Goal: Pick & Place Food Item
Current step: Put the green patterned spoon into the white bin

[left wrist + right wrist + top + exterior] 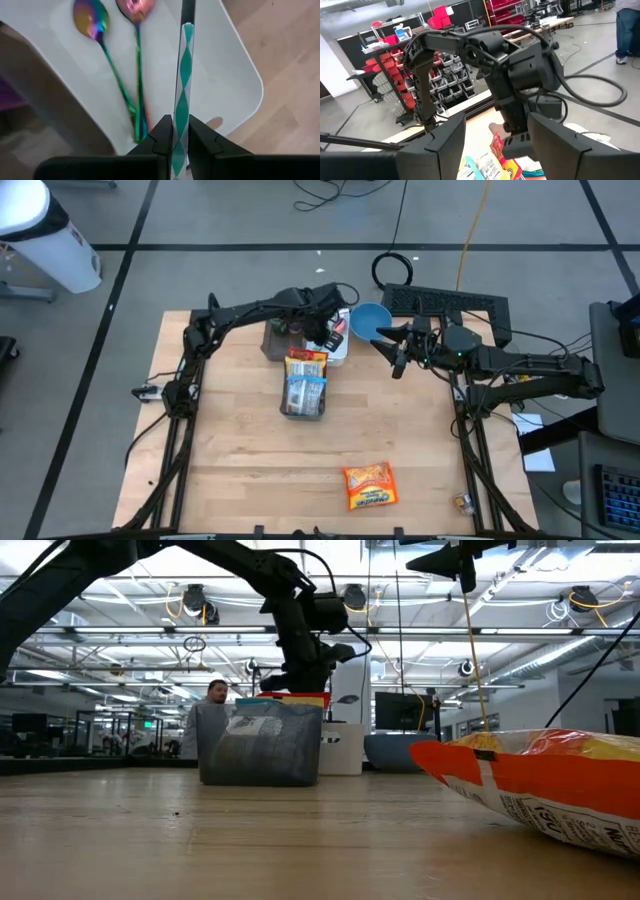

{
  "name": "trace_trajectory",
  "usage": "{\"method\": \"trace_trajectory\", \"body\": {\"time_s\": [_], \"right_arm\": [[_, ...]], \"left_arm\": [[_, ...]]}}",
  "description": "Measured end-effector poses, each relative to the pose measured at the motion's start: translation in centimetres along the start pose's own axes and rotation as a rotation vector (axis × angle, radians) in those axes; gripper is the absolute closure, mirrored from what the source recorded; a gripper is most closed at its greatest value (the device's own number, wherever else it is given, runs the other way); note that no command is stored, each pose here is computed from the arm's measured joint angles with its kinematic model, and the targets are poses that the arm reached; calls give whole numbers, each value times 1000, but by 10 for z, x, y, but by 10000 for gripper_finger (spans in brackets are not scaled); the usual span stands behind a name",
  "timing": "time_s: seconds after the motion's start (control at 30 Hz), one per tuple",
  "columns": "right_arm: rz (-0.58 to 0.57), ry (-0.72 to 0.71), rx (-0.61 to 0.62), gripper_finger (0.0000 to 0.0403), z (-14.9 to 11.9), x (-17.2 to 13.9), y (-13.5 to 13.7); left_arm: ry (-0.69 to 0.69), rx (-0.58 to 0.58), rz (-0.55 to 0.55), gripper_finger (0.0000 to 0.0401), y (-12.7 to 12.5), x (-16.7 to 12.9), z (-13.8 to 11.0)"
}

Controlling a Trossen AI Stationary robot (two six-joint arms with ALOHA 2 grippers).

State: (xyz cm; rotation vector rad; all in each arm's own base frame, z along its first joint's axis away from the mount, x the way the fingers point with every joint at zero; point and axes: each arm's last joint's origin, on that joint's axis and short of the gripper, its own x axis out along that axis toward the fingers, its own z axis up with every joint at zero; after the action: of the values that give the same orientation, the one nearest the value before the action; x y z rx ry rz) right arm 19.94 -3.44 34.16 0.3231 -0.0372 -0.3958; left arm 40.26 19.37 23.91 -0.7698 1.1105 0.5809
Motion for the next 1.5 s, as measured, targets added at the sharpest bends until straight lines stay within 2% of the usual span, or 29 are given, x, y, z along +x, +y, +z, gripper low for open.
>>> {"method": "trace_trajectory", "body": {"time_s": [0.1,0.53,0.9,1.23,1.43,1.5], "right_arm": [[0,0,13,195,0,0,0],[-1,6,24,195,-1,0,0],[-1,5,24,196,0,0,0],[-6,4,12,198,0,0,0],[-8,3,-2,201,0,0,0],[-9,4,-2,201,0,0,-1]], "left_arm": [[13,-14,-41,366,0,6,-1],[82,-78,-77,366,16,18,-5],[8,-118,-127,366,29,17,10],[16,-104,-125,366,31,17,10],[91,-108,-134,366,31,37,6],[89,-106,-108,366,29,40,4]]}}
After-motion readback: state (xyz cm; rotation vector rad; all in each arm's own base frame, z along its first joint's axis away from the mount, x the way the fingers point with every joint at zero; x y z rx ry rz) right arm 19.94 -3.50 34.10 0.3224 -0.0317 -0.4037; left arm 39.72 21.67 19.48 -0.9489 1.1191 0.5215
